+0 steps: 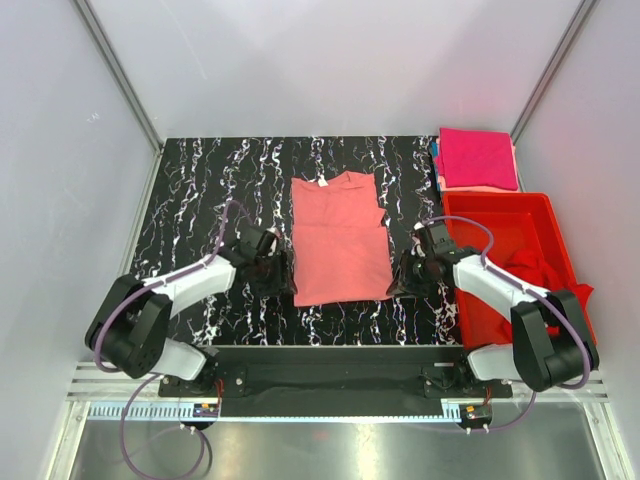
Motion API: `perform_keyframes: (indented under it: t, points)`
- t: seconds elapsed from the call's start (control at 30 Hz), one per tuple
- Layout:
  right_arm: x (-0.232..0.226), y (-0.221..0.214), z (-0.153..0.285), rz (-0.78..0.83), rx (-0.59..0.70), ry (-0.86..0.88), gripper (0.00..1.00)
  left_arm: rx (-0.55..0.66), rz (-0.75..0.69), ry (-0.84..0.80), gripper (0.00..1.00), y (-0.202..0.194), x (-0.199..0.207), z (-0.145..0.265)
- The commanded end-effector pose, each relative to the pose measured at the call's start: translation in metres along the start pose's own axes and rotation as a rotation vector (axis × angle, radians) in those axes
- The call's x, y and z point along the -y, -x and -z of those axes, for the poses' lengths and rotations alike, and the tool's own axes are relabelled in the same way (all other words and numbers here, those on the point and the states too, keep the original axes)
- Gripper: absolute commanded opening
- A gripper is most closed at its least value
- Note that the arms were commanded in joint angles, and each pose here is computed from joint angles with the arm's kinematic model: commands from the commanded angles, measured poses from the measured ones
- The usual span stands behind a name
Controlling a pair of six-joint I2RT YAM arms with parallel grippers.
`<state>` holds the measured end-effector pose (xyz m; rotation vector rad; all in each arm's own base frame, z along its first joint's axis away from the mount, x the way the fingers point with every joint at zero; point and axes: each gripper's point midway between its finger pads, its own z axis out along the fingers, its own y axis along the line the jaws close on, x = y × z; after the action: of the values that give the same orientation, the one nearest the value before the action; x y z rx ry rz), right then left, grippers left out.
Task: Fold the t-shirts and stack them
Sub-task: Fold the tshirt
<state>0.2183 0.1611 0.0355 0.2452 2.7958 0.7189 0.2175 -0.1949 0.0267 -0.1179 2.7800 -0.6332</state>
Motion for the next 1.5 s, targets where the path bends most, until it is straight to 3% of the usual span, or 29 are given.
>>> perform_keyframes:
  t: [0.0,0.1,0.17,0.2,0.33,0.53,0.8,0.97,1.03,1.13,1.23,1.37,1.47]
  points:
    - [-0.005,0.011,0.016,-0.003,0.047,-0.024,0.31,0.137,-0.038,0.078,0.58,0.041,0.004,0.02]
    - [-0.003,0.014,0.024,-0.02,0.056,-0.066,0.32,0.156,-0.072,0.092,0.57,0.071,0.015,0.017]
    - [0.002,0.018,0.027,-0.046,0.066,-0.115,0.28,0.139,-0.103,0.051,0.52,0.081,0.028,0.012]
    - [0.005,0.016,0.029,-0.054,0.052,-0.135,0.25,0.132,-0.118,-0.012,0.42,0.088,0.045,0.009]
    - [-0.003,0.017,0.039,-0.055,0.05,-0.12,0.17,0.174,-0.163,-0.231,0.38,0.103,0.092,0.017]
    - [-0.025,0.018,0.04,-0.034,0.057,-0.009,0.17,0.175,-0.133,-0.135,0.38,0.134,0.081,-0.013]
    - [0.002,0.011,-0.007,-0.039,0.047,-0.032,0.22,0.173,-0.028,-0.022,0.38,0.159,0.032,-0.045]
    - [0.015,0.015,0.001,-0.047,0.062,-0.127,0.25,0.178,-0.034,-0.134,0.46,0.175,0.058,-0.025]
    - [0.011,0.016,0.01,-0.052,0.071,-0.123,0.35,0.188,-0.066,-0.191,0.52,0.179,0.075,-0.007]
    - [-0.003,0.016,0.03,-0.063,0.091,-0.084,0.47,0.21,-0.105,-0.201,0.57,0.171,0.09,0.03]
    - [-0.012,0.008,0.033,-0.081,0.05,-0.038,0.51,0.226,-0.117,-0.095,0.59,0.141,0.068,0.049]
    - [-0.01,0.006,0.025,-0.09,0.034,-0.036,0.56,0.129,-0.091,-0.067,0.62,0.064,0.038,0.037]
    - [-0.01,0.009,0.021,-0.089,0.041,-0.035,0.57,0.143,-0.088,-0.055,0.64,0.039,0.03,0.04]
